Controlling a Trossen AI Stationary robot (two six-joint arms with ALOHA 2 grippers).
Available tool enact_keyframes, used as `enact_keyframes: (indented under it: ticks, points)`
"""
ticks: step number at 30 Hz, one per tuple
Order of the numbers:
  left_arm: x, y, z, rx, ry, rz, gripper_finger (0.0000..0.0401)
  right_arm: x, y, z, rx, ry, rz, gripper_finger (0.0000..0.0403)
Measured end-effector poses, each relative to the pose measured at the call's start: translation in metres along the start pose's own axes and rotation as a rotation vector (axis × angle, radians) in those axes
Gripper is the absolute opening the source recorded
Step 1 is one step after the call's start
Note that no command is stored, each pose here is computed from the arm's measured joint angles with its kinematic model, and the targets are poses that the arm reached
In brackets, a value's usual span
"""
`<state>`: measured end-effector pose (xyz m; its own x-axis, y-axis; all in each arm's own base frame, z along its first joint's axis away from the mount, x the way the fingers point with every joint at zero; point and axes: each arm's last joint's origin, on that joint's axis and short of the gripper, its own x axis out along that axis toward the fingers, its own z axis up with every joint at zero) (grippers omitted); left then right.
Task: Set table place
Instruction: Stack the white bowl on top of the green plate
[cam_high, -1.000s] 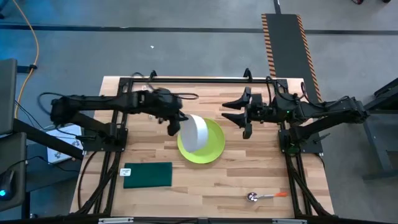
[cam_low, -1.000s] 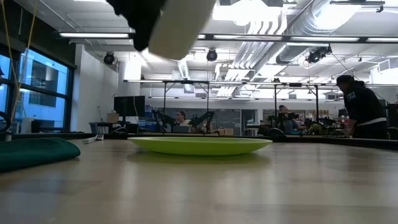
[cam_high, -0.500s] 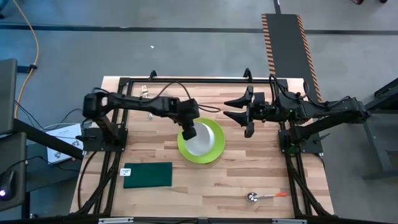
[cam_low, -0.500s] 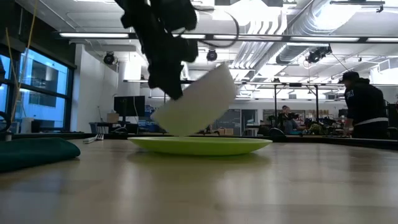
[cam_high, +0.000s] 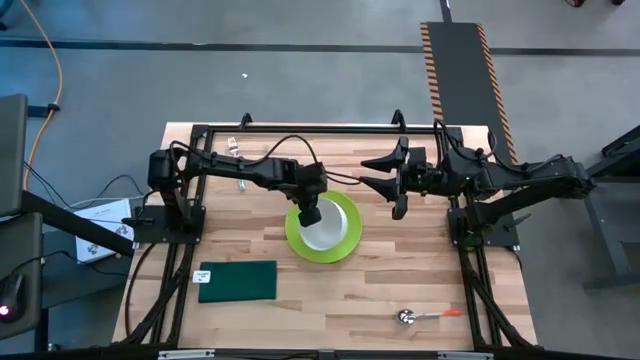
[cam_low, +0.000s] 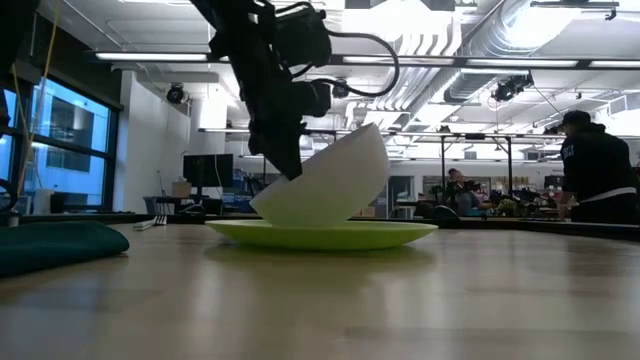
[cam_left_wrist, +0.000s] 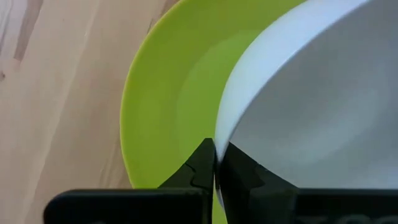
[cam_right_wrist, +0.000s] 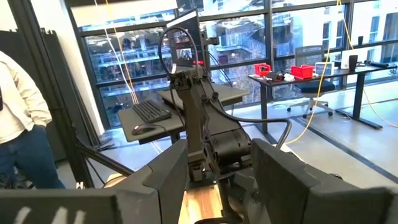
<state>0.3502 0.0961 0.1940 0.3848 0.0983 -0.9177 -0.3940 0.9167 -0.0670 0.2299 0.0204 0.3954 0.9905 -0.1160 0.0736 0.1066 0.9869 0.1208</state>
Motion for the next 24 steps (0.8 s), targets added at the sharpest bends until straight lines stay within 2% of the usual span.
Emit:
enact_keyframes:
  ticks: [6,18,21,24]
  points:
    - [0.000,0.002,-0.004,0.003,0.038,0.038,0.0038,0.000,0.000,0.000,0.000,0.000,0.000,0.0169]
    - [-0.001,0.001,0.000,-0.001,0.004,0.045,0.0093,0.000,0.000,0.000,0.000,0.000,0.000,0.0169]
    - [-0.017,0.000,0.008,0.010,-0.010,0.037,0.0096,0.000,0.000,0.000,0.000,0.000,0.000,0.0169]
    - [-0.045,-0.001,0.012,0.074,0.009,0.028,0.0095,0.000,0.000,0.000,0.001,0.000,0.000,0.0169]
